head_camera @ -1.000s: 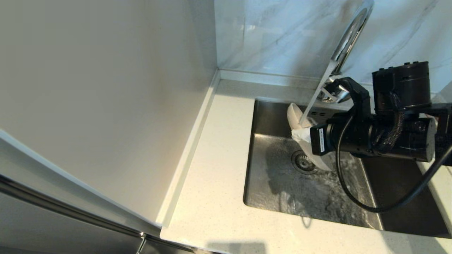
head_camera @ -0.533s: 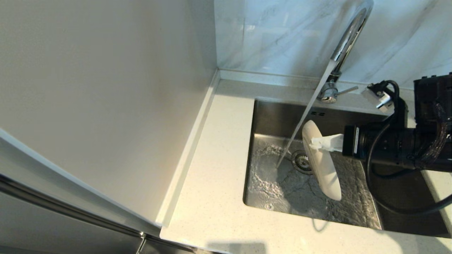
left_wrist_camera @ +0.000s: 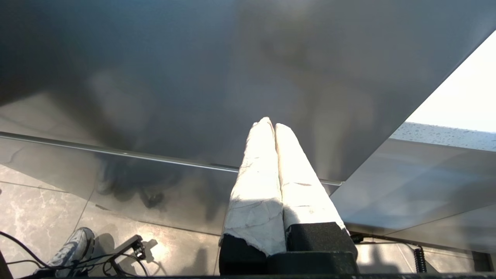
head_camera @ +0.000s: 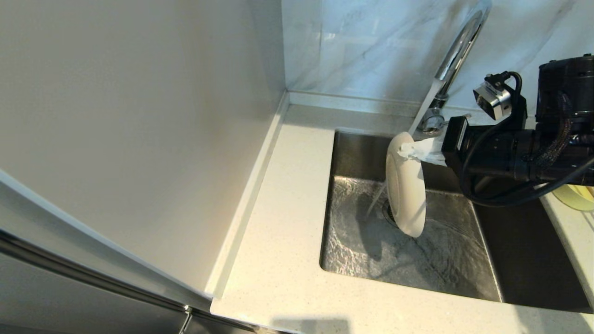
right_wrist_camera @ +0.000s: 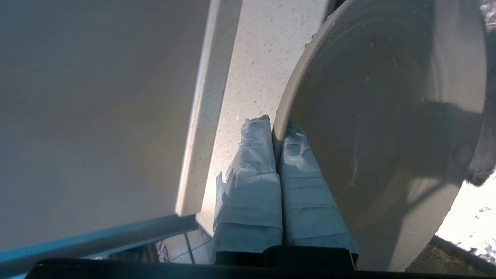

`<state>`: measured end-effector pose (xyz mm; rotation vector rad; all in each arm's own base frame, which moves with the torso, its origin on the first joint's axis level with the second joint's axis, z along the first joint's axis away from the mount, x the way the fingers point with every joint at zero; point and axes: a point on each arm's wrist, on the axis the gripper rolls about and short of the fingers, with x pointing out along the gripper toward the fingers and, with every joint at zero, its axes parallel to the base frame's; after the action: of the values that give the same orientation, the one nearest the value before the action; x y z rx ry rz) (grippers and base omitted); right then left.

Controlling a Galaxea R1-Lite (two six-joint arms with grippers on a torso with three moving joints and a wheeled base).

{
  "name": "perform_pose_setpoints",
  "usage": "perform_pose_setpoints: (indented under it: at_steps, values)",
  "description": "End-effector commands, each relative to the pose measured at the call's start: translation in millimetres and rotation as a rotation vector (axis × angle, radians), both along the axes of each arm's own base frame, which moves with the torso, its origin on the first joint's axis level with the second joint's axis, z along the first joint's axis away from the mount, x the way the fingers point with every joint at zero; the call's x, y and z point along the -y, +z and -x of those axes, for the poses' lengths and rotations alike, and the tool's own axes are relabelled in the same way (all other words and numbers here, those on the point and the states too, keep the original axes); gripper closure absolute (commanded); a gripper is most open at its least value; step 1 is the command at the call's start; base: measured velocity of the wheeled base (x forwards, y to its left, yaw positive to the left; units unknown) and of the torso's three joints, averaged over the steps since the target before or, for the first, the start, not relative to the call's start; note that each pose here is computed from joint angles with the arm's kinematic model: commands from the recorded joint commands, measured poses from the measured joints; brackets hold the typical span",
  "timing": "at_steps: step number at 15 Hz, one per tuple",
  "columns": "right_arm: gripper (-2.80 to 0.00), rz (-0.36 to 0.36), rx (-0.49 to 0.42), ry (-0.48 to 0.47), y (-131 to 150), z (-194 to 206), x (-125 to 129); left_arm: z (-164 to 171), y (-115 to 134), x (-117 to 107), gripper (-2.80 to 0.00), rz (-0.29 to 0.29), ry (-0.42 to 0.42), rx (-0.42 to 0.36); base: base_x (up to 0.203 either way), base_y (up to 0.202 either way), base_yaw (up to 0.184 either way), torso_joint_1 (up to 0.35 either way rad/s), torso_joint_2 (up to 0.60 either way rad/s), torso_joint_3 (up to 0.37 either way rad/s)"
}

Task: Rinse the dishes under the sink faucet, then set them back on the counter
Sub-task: Rinse the plate

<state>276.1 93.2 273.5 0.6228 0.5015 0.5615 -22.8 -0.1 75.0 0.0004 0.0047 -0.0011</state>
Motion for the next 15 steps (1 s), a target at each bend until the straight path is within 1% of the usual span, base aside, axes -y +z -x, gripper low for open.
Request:
perform_pose_setpoints:
  at_steps: [1,6,9,11,12,13,15]
  values:
    - [0.0,0.001,-0.01,-0.014,-3,-9,1,0,0,0,0.0,0.0,0.001,0.0,0.0,0.0,0.0,0.0,0.0,0.0]
    - [0.0,0.009,-0.031,-0.087,-10,-22,19,0,0,0,0.0,0.0,0.001,0.0,0.0,0.0,0.0,0.0,0.0,0.0]
    - [0.0,0.009,-0.033,-0.107,-10,-29,24,0,0,0,0.0,0.0,0.0,0.0,0.0,0.0,0.0,0.0,0.0,0.0]
    - [0.0,0.011,-0.032,-0.112,-9,-27,25,0,0,0,0.0,0.0,0.001,0.0,0.0,0.0,0.0,0.0,0.0,0.0]
    - [0.0,0.016,-0.034,-0.133,-8,-24,29,0,0,0,0.0,0.0,0.001,0.0,0.0,0.0,0.0,0.0,0.0,0.0]
    - [0.0,0.036,-0.045,-0.155,-6,-17,36,0,0,0,0.0,0.0,0.001,0.0,0.0,0.0,0.0,0.0,0.0,0.0]
    - [0.0,0.114,-0.059,-0.205,-7,3,55,0,0,0,0.0,0.0,0.001,0.0,0.0,0.0,0.0,0.0,0.0,0.0]
